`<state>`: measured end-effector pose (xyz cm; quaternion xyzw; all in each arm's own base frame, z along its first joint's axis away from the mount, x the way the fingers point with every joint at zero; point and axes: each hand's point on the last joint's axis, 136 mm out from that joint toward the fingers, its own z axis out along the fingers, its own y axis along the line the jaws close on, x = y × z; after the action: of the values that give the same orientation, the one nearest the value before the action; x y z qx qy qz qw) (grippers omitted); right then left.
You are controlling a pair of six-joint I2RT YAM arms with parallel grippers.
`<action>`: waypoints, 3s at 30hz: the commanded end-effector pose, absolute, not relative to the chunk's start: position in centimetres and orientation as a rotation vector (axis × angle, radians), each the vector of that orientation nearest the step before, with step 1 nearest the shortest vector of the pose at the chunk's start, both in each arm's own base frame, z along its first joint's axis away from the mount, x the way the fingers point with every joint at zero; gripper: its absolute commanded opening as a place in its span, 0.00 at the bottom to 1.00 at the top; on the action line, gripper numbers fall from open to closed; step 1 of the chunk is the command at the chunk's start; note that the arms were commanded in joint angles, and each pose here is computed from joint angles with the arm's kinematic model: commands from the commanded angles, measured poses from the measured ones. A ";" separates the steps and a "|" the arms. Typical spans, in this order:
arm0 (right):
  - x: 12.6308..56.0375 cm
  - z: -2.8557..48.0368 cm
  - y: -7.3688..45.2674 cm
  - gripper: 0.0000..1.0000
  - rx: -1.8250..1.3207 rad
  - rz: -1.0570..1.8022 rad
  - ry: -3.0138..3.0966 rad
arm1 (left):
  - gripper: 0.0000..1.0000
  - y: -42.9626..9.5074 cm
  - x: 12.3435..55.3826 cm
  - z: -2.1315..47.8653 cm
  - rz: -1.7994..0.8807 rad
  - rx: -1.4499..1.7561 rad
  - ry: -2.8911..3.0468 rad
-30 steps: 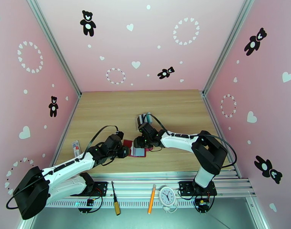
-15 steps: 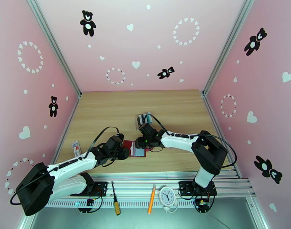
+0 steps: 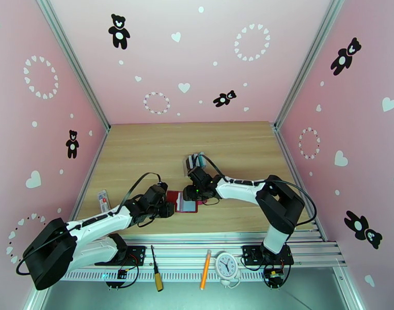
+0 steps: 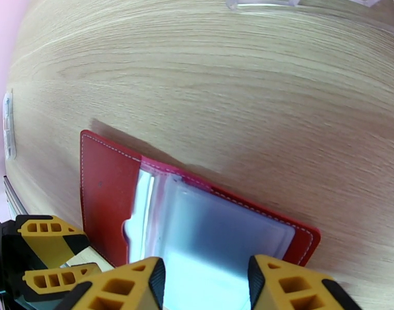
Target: Put the credit cards into the card holder
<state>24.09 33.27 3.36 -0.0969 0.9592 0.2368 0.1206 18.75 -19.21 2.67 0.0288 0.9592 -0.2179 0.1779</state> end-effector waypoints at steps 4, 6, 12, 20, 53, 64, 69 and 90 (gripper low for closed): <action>24.3 2.6 33.5 0.49 -0.272 0.683 2.826 | 0.51 -19.3 18.6 1.8 -0.615 0.095 2.723; 24.2 2.3 33.6 0.49 -0.269 0.692 2.834 | 0.52 -19.4 18.5 1.7 -0.621 0.098 2.724; 23.9 2.0 34.0 0.49 -0.265 0.728 2.837 | 0.57 -19.6 18.4 1.9 -0.646 0.107 2.715; 23.7 2.1 34.9 0.49 -0.276 0.767 2.833 | 0.62 -20.1 18.3 2.9 -0.713 0.129 2.677; 22.9 4.0 39.6 0.49 -0.307 0.961 2.789 | 0.70 -20.5 18.5 4.5 -0.743 0.175 2.630; 22.9 3.5 38.4 0.49 -0.261 0.919 2.807 | 0.71 -21.0 18.4 3.6 -0.761 0.175 2.659; 23.3 2.8 36.8 0.49 -0.205 0.891 2.820 | 0.71 -20.6 18.6 5.2 -0.768 0.149 2.610; 23.4 1.2 34.9 0.49 -0.121 0.823 2.854 | 0.71 -20.9 16.6 6.4 -0.910 0.095 2.596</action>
<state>23.85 37.30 2.98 -0.0625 0.9410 0.3186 0.0957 17.47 -20.65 6.65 0.0339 0.9259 -0.3148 0.2060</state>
